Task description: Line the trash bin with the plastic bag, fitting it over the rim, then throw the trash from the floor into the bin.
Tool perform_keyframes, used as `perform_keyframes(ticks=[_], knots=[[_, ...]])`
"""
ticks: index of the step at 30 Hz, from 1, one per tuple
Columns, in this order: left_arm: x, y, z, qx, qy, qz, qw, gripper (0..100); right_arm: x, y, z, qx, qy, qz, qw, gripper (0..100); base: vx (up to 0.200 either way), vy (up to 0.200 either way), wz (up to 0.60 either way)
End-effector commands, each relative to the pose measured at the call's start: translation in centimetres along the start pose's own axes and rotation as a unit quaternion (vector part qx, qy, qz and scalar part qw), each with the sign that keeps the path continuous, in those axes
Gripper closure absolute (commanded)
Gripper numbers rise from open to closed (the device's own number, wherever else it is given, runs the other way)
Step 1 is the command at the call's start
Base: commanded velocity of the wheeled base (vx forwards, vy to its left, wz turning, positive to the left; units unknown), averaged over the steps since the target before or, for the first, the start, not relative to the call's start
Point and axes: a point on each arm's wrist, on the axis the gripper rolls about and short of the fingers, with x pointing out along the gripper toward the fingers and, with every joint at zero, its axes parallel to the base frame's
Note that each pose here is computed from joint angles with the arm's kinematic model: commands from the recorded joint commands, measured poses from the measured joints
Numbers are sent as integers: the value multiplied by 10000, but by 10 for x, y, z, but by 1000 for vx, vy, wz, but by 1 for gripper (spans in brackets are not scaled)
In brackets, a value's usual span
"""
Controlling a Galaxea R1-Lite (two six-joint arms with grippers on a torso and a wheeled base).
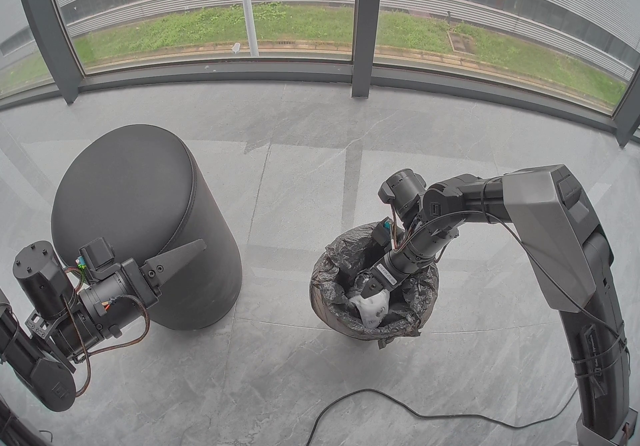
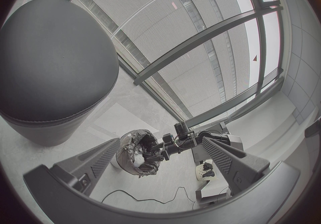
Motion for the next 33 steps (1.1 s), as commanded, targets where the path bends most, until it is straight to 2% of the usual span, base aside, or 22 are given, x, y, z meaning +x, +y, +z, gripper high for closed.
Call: perform_keyframes(ticks=[1, 4, 6, 9, 12, 13, 14, 15, 16, 17, 18, 19, 21, 22, 24, 25, 26, 29, 30, 31, 32, 33], knots=[[0, 0, 0, 0, -5, -1, 10000, 0, 5, -3, -3, 27, 45, -1, 10000, 0, 0, 0, 0], [0, 0, 0, 4, -10, -5, 10000, 0, 1, -3, 0, 8, -74, -28, 10000, 0, 0, 0, 0], [0, -1, 1, 15, -20, -4, 10000, 0, -8, -3, 7, -23, -332, -96, 9994, 0, 0, 0, 0], [-3, -5, 3, 99, -78, -78, 9999, 0, -52, -8, 21, -22, -889, -293, 9956, 0, 0, 0, 0], [-9, -13, 4, 258, -143, -187, 9994, 0, -98, -40, 15, 273, -1168, -604, 9909, 0, 0, 0, 0], [-9, -14, 4, 277, -143, -197, 9993, 0, -101, -42, 14, 302, -1179, -631, 9906, 0, 0, 0, 0], [-20, -23, 3, 559, -184, -316, 9978, 0, -145, -83, -11, 784, -1077, -892, 9871, 0, 0, 0, 0], [-21, -24, 2, 574, -174, -327, 9977, 0, -149, -86, -14, 831, -1054, -906, 9868, 0, 0, 0, 0], [-35, -31, -3, 809, -194, -373, 9958, 0, -202, -115, -56, 1479, -636, -981, 9821, 0, 0, 0, 0], [-46, -35, -7, 935, -193, -366, 9948, 0, -236, -125, -89, 1960, -315, -848, 9764, 0, 0, 0, 0], [-49, -36, -9, 962, -189, -362, 9945, 0, -245, -125, -97, 2083, -220, -758, 9749, 0, 0, 0, 0], [-57, -41, -11, 1151, -232, -377, 9924, 0, -281, -122, -132, 2623, 73, -363, 9643, 0, 0, 0, 0], [-57, -41, -11, 1151, -232, -377, 9924, 0, -281, -122, -132, 2623, 73, -363, 9643, 0, 0, 0, 0], [-75, -52, -4, 1452, -596, -374, 9869, 0, -361, -84, -190, 3389, 76, 412, 9399, 0, 0, 0, 0], [-77, -53, -3, 1478, -644, -372, 9862, 0, -367, -81, -193, 3383, -46, 374, 9403, 0, 0, 0, 0], [-95, -64, 1, 1753, -987, -411, 9787, 0, -414, -57, -217, 3495, -739, -218, 9338, 0, 0, 0, 0], [-101, -68, 0, 1826, -1050, -444, 9766, 0, -429, -39, -222, 3485, -918, -468, 9316, 0, 0, 0, 0], [-122, -79, -8, 1950, -1111, -438, 9735, 0, -472, 45, -227, 2735, -1618, -1197, 9406, 0, 0, 0, 0], [-130, -82, -12, 1984, -1117, -418, 9729, 0, -483, 75, -232, 2419, -1870, -1446, 9410, 0, 0, 0, 0], [-134, -83, -14, 2009, -1117, -405, 9724, 0, -488, 89, -235, 2247, -2005, -1572, 9405, 0, 0, 0, 0], [-150, -87, -26, 2079, -1095, -376, 9713, 0, -503, 137, -247, 1594, -2541, -1969, 9334, 0, 0, 0, 0], [-158, -89, -31, 2104, -1095, -363, 9708, 0, -508, 155, -255, 1281, -2785, -2124, 9278, 0, 0, 0, 0]])
